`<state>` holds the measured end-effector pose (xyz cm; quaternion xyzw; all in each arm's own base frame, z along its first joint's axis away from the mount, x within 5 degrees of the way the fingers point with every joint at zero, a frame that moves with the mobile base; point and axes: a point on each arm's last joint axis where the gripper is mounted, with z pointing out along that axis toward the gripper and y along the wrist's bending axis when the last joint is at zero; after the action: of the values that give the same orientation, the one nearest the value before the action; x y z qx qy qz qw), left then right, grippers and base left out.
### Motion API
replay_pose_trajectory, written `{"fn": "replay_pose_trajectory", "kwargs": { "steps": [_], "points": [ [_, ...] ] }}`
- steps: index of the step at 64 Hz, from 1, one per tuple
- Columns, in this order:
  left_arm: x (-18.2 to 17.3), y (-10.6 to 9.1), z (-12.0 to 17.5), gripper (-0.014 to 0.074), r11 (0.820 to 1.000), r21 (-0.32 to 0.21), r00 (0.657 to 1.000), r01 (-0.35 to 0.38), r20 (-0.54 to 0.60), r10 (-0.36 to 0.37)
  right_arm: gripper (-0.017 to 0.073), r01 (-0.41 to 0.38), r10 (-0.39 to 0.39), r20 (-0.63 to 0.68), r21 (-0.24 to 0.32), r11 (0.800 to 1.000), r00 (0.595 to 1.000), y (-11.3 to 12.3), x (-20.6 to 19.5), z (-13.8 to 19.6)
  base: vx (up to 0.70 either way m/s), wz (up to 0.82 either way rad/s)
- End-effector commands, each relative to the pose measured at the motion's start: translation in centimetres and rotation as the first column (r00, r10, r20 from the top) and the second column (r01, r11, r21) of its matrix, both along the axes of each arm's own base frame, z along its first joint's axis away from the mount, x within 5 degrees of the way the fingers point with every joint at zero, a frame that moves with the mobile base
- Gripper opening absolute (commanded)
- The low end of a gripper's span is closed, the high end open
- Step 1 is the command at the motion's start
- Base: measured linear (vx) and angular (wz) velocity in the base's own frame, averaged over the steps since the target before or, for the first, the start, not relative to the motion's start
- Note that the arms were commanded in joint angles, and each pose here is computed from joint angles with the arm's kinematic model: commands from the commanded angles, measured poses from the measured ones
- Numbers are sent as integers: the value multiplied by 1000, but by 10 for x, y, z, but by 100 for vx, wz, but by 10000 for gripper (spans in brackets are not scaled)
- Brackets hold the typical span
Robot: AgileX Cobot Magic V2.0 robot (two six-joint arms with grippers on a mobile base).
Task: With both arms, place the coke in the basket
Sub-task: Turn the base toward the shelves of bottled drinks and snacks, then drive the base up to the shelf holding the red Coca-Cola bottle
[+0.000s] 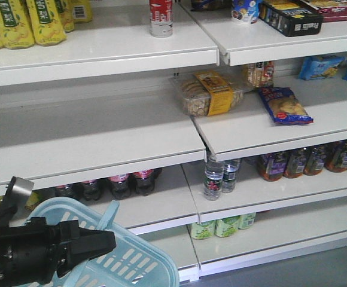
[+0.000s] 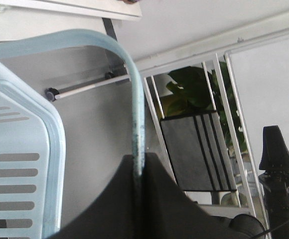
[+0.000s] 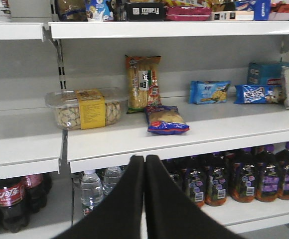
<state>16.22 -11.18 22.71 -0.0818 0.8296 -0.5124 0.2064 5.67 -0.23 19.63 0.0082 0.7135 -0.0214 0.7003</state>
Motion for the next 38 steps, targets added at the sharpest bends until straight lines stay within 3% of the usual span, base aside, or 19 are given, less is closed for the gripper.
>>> {"fn": "replay_pose_trajectory", "kwargs": {
  "steps": [1,38],
  "points": [
    [2,-4,18,-6,993,-117,1000,-11,26,14,-10,1,0,76,-17,1000,997,0,-1,5,8,30],
    [2,-4,18,-6,993,-117,1000,-11,26,14,-10,1,0,76,-17,1000,997,0,-1,5,6,25]
  ]
}}
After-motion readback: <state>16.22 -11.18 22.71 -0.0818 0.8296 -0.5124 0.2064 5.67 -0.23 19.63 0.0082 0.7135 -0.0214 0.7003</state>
